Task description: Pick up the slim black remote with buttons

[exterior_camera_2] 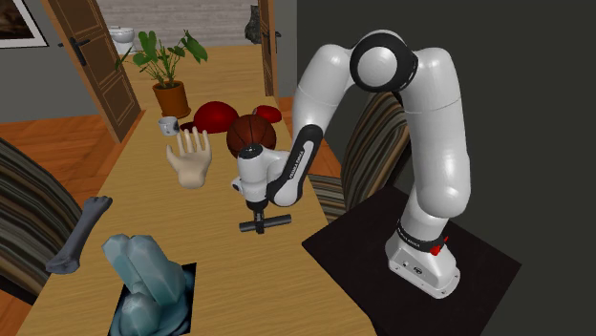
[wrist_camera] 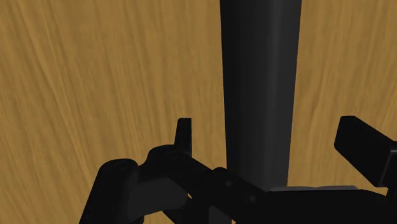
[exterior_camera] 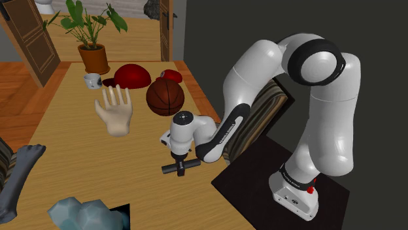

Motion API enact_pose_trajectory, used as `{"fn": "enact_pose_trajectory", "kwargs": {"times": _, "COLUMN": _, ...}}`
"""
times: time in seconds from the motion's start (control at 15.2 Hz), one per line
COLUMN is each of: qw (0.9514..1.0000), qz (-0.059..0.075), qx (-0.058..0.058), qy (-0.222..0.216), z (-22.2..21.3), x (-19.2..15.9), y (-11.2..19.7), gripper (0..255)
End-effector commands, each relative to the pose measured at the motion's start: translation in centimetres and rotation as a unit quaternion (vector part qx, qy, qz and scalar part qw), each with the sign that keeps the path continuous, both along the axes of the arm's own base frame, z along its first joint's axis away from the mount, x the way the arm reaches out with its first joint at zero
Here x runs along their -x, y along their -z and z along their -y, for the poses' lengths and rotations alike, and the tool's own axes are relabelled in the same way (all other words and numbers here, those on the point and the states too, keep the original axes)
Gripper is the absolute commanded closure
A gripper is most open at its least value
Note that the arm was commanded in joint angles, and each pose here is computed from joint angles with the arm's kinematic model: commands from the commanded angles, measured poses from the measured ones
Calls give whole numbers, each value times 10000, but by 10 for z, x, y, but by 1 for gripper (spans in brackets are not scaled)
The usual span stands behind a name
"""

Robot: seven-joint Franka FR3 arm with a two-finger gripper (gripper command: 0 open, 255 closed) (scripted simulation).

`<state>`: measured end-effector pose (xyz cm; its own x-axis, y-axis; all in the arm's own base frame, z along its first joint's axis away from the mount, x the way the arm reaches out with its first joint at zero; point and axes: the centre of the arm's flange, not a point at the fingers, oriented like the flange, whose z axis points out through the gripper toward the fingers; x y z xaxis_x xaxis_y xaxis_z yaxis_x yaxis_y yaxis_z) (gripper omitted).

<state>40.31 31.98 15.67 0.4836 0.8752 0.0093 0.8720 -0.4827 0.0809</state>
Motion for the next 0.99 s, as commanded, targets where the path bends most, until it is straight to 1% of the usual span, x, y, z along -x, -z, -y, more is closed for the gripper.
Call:
{"fn": "enact_pose_trajectory", "kwargs": {"times": 0.0, "qw": 10000, "qz": 2, "qx": -1, "qy": 0, "z": 0, "x": 0, "y": 2, "gripper": 255}}
{"fn": "enact_pose_trajectory", "kwargs": {"times": 0.59, "qw": 10000, "qz": 2, "qx": -1, "qy": 0, "z": 1, "x": -1, "y": 1, "gripper": 255}}
{"fn": "enact_pose_trajectory", "kwargs": {"times": 0.92, "qw": 10000, "qz": 2, "qx": -1, "qy": 0, "z": 1, "x": -1, "y": -25, "gripper": 255}}
